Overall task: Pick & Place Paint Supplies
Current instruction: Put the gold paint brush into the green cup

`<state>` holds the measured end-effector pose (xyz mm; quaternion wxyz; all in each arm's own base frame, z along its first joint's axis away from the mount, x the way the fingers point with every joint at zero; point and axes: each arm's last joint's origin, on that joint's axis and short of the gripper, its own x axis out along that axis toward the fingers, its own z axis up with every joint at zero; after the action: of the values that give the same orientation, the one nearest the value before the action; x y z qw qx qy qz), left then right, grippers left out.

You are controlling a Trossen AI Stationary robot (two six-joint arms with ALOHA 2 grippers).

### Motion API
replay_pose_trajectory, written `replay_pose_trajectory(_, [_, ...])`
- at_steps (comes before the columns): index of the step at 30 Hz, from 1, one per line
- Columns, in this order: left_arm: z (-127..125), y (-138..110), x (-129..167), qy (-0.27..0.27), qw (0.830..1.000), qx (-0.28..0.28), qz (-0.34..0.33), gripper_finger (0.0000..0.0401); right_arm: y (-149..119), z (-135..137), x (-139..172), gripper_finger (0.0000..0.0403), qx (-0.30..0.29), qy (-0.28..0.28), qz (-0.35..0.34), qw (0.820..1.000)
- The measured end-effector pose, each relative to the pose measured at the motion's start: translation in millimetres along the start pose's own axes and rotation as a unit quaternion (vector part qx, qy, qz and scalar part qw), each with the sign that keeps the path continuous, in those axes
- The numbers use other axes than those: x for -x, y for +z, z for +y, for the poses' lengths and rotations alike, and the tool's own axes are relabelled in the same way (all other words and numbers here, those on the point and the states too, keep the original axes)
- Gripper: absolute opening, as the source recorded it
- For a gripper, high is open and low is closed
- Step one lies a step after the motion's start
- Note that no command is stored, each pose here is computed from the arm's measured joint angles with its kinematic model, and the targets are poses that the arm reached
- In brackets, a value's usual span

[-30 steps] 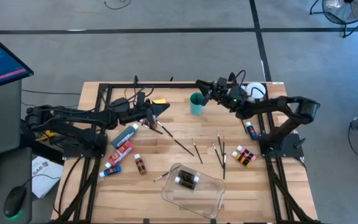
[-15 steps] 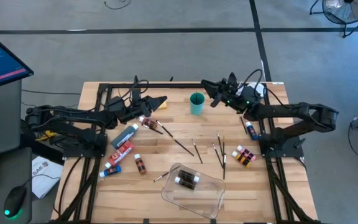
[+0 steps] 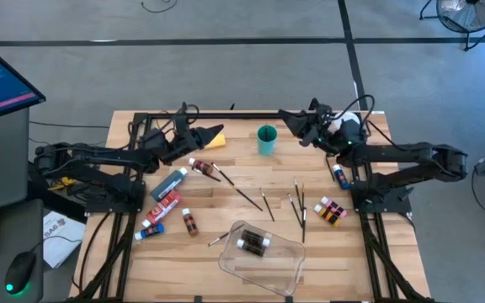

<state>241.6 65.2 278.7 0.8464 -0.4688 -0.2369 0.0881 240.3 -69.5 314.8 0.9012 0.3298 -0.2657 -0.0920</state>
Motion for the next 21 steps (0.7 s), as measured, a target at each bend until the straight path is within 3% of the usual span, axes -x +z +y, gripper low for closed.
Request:
replay_pose_trajectory(14, [-14,9,2,-0.083,0.996,0.019,0.003,0.0002,16,53,-42,0.0052,-0.052,0.079,-0.026,0.995])
replay_pose_trajectory(17, [-19,11,4,-0.097,0.995,0.019,0.007,0.0002,17,55,-50,0.0052,-0.088,0.05,0.012,0.995])
replay_pose_trajectory(21, [-28,17,9,-0.118,0.993,0.006,0.0,0.0002,12,54,-56,0.0052,-0.081,-0.005,0.107,0.991])
